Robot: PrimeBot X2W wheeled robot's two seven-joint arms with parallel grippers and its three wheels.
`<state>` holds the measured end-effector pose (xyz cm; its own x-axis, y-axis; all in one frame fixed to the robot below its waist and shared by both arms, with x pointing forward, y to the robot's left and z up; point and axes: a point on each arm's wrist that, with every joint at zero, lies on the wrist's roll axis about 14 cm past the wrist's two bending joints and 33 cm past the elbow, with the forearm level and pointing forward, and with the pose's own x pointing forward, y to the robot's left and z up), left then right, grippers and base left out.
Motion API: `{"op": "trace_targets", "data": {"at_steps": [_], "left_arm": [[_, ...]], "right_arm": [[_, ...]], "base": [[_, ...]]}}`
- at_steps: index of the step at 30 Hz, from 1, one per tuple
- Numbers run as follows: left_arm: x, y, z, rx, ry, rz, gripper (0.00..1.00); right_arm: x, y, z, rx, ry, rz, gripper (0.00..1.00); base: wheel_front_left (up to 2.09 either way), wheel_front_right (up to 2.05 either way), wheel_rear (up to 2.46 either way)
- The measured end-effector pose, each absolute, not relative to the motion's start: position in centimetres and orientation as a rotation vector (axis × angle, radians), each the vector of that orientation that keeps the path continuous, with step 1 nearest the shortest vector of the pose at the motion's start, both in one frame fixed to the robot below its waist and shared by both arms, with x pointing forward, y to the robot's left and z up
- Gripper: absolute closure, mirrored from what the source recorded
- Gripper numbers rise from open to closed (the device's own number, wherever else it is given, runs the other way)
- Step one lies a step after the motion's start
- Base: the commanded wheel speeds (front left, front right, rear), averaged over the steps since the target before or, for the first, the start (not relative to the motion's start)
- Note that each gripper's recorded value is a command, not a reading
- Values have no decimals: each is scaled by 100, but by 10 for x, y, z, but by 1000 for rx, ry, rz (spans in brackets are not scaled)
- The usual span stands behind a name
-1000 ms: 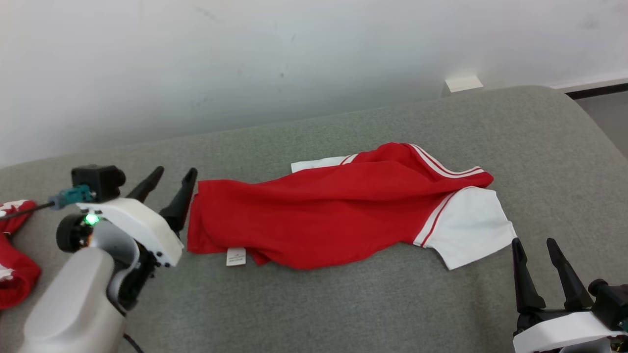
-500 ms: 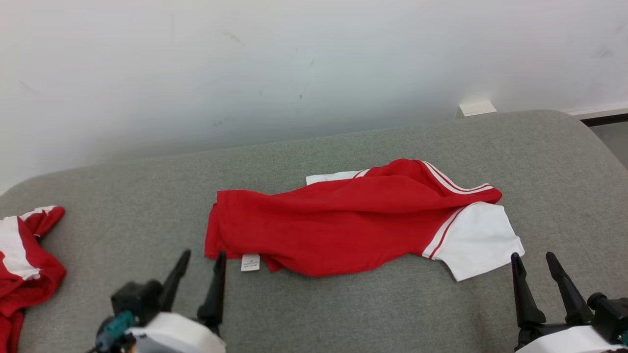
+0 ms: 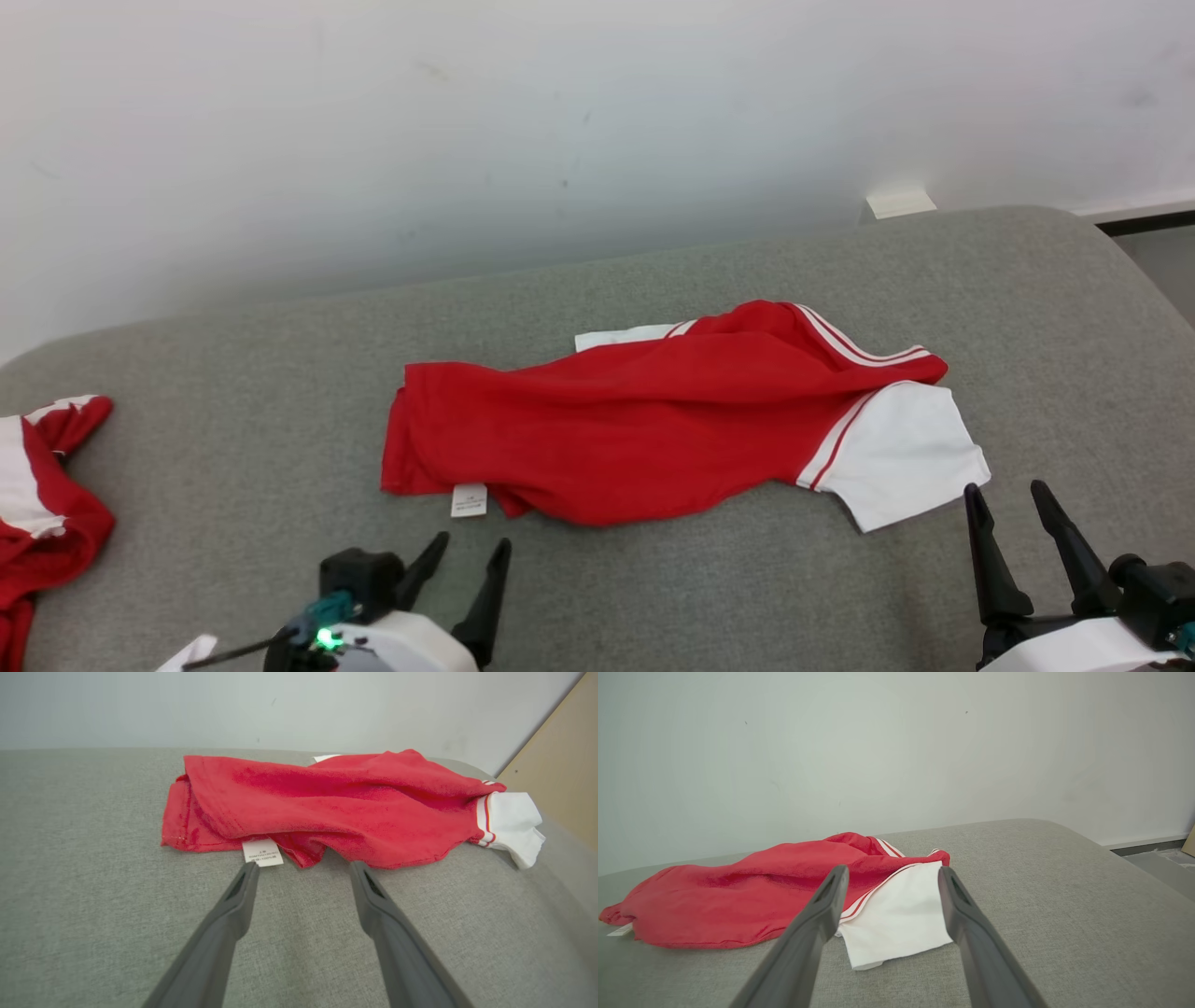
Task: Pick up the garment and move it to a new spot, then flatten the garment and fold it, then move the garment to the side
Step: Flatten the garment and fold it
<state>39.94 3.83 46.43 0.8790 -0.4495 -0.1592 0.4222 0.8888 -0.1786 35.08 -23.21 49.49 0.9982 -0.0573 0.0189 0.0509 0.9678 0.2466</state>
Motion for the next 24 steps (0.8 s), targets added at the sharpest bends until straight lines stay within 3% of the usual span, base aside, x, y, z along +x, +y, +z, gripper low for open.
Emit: {"op": "trace_targets", "data": {"at_steps": [9, 19, 21, 23, 24], "left_arm": [[417, 4, 427, -94, 382, -537, 0], [445, -6, 408, -96, 450, -546, 0], [448, -7, 407, -98, 453, -541, 12], [451, -7, 408, -104, 450, -538, 55], [452, -7, 408, -105, 452, -535, 87]], "right_arm": [[354, -245, 492, 251, -19, -100, 0], [346, -262, 482, 255, 0, -164, 0], [345, -263, 480, 257, 5, -169, 0], [345, -263, 479, 259, 6, -170, 0], [345, -262, 479, 260, 4, -169, 0]], "base": [[0, 0, 0], [0, 0, 0], [0, 0, 0], [0, 0, 0], [0, 0, 0]]}}
